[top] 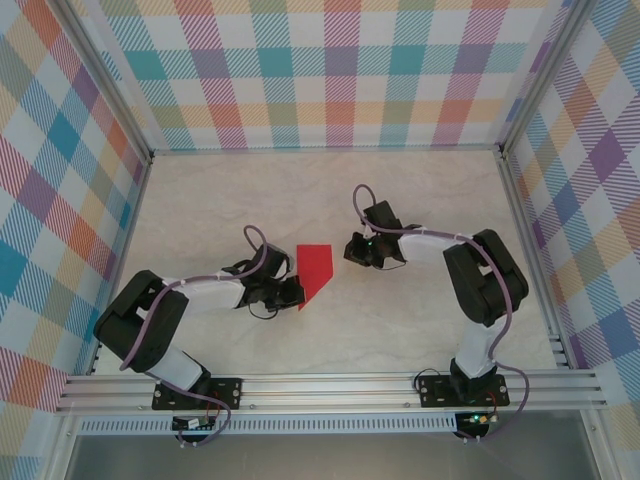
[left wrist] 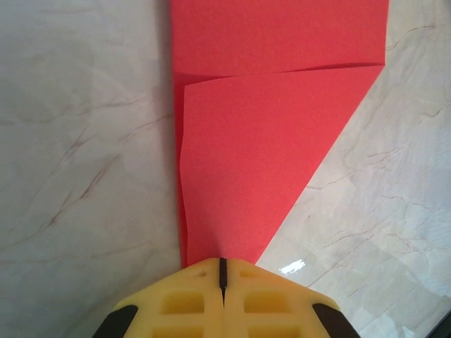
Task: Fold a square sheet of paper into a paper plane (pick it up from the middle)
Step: Third fold the triangle at the center of the table, then fourth fold the wing at the center of the table.
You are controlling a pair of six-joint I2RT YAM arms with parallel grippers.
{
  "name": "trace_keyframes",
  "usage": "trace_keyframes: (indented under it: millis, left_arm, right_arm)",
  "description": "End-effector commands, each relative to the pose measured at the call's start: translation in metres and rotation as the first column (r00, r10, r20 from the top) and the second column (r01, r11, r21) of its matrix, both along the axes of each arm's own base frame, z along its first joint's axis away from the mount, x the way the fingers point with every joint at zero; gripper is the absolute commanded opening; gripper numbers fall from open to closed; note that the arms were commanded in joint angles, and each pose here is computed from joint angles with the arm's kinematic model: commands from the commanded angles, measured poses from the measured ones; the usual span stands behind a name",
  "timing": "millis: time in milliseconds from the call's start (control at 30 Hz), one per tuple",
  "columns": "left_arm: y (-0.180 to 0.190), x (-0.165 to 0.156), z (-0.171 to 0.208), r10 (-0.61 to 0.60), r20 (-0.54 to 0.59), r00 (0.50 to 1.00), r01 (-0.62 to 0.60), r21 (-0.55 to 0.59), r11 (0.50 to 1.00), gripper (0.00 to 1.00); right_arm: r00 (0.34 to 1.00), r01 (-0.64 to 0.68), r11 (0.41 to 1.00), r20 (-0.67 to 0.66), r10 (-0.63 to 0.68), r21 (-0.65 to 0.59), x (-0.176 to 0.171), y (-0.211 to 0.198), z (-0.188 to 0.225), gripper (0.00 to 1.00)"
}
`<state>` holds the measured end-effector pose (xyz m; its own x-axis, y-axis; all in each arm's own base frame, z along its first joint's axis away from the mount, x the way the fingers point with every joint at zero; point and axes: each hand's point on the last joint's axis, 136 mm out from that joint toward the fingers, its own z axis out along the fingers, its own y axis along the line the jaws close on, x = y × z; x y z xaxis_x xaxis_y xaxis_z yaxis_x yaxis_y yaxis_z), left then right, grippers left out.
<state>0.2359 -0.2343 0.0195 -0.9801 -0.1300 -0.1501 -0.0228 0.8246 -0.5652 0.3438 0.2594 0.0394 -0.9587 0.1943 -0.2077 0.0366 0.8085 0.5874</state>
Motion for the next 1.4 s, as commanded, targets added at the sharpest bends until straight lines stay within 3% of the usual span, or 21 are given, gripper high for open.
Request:
trace_keyframes:
  millis: [0,133,400,633,1033,1367]
  left_arm:
    - [0.007,-0.009,0.013,-0.006,0.000,1.000,0.006,0.036,0.999,0.14]
    - [0.010,0.008,0.047,0.031,0.120,0.992,-0.034,0.024,0.999,0.30]
    - [0.018,0.023,0.056,0.103,0.208,0.973,-0.111,0.027,0.993,0.42]
    - [0.021,0.024,0.049,0.137,0.195,0.971,-0.146,0.032,0.989,0.56]
    - [0.027,0.025,0.045,0.152,0.194,0.969,-0.167,0.064,0.984,0.61]
    - [0.034,0.024,0.045,0.166,0.202,0.965,-0.187,0.089,0.978,0.65]
  right_arm:
    - [0.998,-0.004,1.000,0.057,0.002,0.031,-0.007,-0.005,0.028,0.20]
    - [0.999,-0.024,0.996,0.037,0.021,0.081,-0.030,-0.004,0.034,0.39]
    - [0.997,-0.061,0.978,-0.032,0.069,0.199,-0.053,0.021,0.032,0.51]
    - [0.989,-0.105,0.967,-0.077,0.126,0.233,-0.052,0.046,0.021,0.50]
    - [0.975,-0.159,0.947,-0.104,0.194,0.280,-0.049,0.067,0.007,0.44]
    - [0.948,-0.270,0.892,-0.064,0.313,0.362,-0.058,0.089,0.016,0.37]
